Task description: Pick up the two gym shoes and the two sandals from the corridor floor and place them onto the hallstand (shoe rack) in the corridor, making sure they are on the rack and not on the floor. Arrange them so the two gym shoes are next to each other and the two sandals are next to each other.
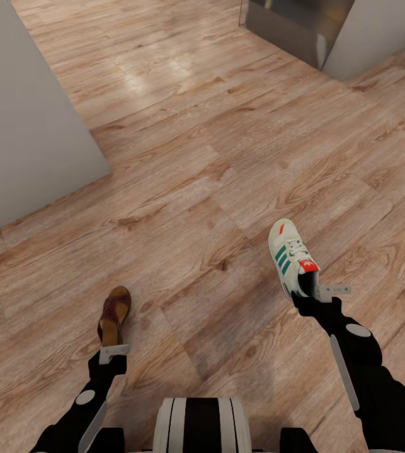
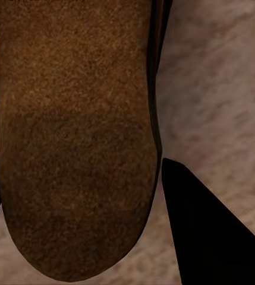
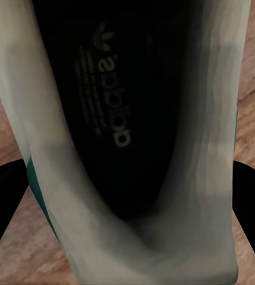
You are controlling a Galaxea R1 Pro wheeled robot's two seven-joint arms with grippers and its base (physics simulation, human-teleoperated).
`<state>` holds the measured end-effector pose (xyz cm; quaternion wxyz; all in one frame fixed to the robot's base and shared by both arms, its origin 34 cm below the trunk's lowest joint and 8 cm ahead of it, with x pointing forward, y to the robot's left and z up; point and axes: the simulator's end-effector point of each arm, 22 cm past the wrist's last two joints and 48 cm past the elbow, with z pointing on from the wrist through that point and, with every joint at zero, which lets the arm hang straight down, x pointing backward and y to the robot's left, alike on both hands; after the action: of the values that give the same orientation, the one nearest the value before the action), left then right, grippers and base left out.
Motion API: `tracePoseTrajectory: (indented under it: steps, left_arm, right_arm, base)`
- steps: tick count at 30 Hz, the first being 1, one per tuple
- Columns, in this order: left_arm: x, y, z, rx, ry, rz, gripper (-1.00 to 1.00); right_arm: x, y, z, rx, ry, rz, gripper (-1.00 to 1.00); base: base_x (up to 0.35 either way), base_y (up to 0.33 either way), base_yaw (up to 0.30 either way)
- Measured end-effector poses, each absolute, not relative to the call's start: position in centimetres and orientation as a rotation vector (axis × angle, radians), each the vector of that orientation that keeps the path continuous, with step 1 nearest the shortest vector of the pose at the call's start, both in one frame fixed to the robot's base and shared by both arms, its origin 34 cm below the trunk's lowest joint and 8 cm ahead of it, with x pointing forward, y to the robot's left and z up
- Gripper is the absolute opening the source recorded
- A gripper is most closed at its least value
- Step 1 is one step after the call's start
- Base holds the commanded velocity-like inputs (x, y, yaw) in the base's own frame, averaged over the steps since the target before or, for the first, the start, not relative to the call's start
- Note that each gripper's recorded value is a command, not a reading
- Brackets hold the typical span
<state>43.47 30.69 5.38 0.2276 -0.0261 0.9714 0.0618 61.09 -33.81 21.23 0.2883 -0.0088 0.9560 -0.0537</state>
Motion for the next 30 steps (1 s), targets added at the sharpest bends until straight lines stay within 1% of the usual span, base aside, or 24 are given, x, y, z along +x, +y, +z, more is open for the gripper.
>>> tracePoseTrajectory:
  steps: [21,30]
  left_arm:
    - [43.5,30.6,5.4,-0.067,2.676,0.167,-1.0]
    - [45.1,30.5,6.8,-0.069,2.639,0.163,-1.0]
  right_arm:
    - [61.1,-33.9,21.2,-0.023,2.552,-0.144,-1.0]
    - [62.1,-33.9,23.3,-0.02,2.516,-0.144,-1.0]
  base:
    - [0.0,0.0,0.0]
    - [0.0,0.0,0.0]
